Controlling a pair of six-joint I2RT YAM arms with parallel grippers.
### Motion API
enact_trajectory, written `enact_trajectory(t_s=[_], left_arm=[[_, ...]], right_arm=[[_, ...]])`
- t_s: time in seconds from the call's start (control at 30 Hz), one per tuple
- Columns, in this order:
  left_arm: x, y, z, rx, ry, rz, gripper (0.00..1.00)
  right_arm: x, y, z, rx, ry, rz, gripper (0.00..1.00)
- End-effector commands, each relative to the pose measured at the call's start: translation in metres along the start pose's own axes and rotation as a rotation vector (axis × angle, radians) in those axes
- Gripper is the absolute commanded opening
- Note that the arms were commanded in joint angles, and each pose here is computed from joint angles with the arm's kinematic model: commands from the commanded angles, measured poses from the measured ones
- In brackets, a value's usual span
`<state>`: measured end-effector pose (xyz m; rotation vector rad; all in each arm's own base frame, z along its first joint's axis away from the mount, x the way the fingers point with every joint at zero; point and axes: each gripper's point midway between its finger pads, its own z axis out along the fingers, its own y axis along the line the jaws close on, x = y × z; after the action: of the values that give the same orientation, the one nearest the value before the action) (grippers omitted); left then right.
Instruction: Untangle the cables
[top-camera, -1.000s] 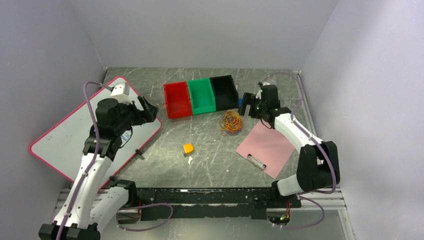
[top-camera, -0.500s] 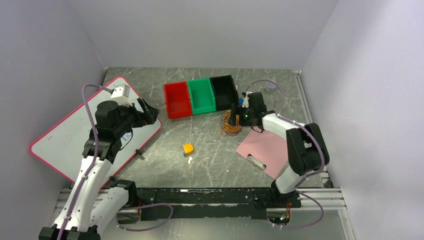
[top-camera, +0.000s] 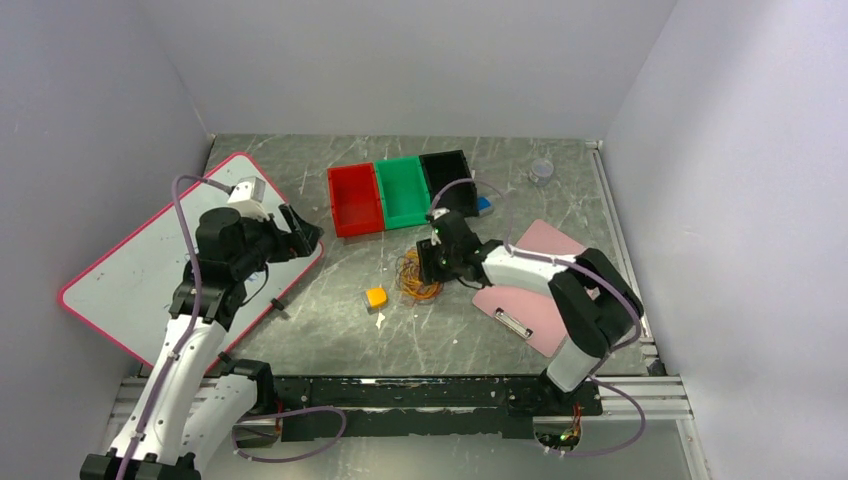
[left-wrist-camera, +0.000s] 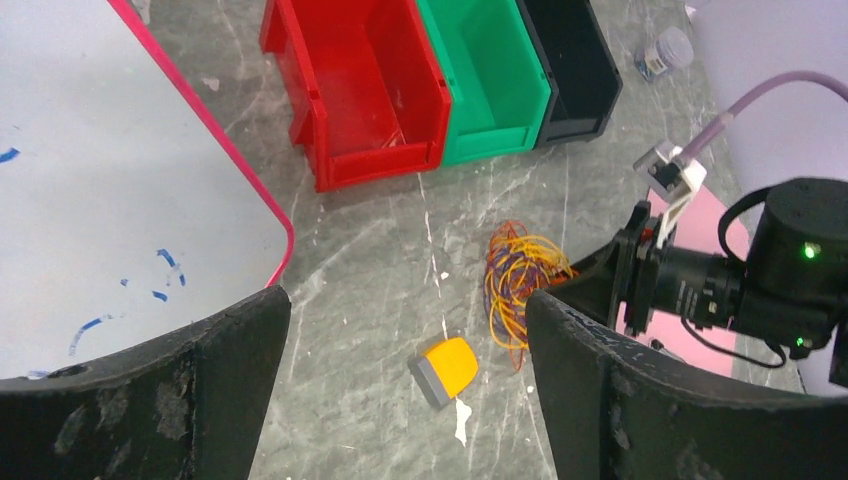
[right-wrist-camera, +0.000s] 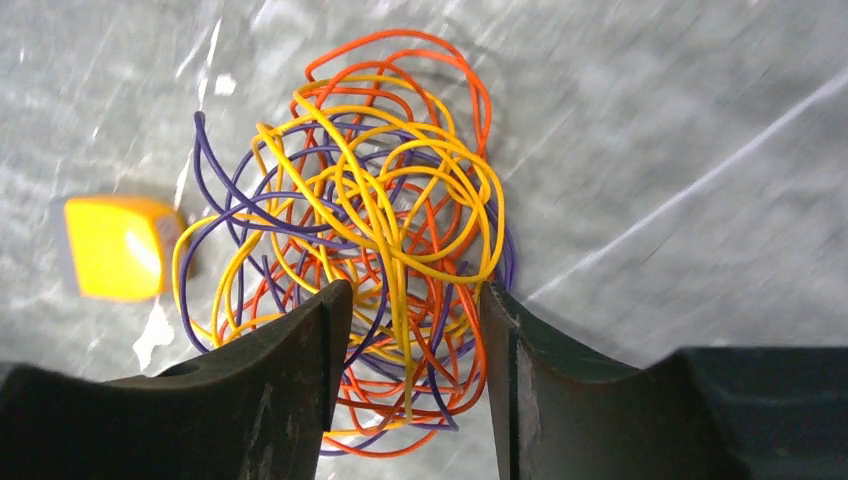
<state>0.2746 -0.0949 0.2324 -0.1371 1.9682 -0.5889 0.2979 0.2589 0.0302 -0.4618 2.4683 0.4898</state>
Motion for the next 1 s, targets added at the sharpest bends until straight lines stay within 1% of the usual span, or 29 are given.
enact_trajectory(t_s=[0.0, 0.07, 0.13, 0.23, 0.3, 0.4, 0.47, 0.57, 0.63, 0.8, 0.87, 0.97], left_arm=[[0.007, -0.011, 0.006, 0.074, 0.02, -0.003, 0.91], [0.012, -0.009, 0.011, 0.075, 0.04, -0.012, 0.91], [0.016, -0.007, 0.015, 0.07, 0.064, -0.022, 0.9], [0.025, -0.007, 0.022, 0.072, 0.11, -0.036, 0.88], [0.033, -0.013, 0.026, 0.097, 0.146, -0.044, 0.86], [0.05, -0.029, 0.031, 0.141, 0.19, -0.042, 0.86], [0.063, -0.042, 0.034, 0.165, 0.213, -0.033, 0.86], [0.082, -0.058, 0.038, 0.189, 0.251, -0.028, 0.84], [0.094, -0.066, 0.041, 0.202, 0.273, -0.025, 0.83], [0.121, -0.082, 0.047, 0.208, 0.319, -0.031, 0.8], [0.125, -0.086, 0.052, 0.201, 0.326, -0.055, 0.76], [0.127, -0.09, 0.061, 0.168, 0.332, -0.113, 0.68]], right_arm=[[0.021, 0.025, -0.018, 0.021, -0.008, 0.142, 0.53], [0.026, 0.04, -0.028, 0.022, -0.027, 0.163, 0.55], [0.023, 0.053, -0.039, 0.011, -0.063, 0.174, 0.6], [0.004, 0.048, -0.057, 0.031, -0.145, 0.191, 0.71], [-0.015, 0.041, -0.072, 0.052, -0.199, 0.153, 0.79], [-0.033, 0.03, -0.085, 0.072, -0.226, 0.083, 0.83], [-0.04, 0.023, -0.089, 0.058, -0.235, 0.051, 0.81], [-0.043, 0.017, -0.091, 0.002, -0.23, 0.053, 0.71], [-0.041, 0.019, -0.092, -0.055, -0.223, 0.052, 0.66], [-0.031, 0.031, -0.088, -0.143, -0.184, 0.03, 0.63], [-0.025, 0.031, -0.084, -0.147, -0.17, 0.05, 0.61], [-0.015, 0.022, -0.077, -0.104, -0.162, 0.105, 0.59]])
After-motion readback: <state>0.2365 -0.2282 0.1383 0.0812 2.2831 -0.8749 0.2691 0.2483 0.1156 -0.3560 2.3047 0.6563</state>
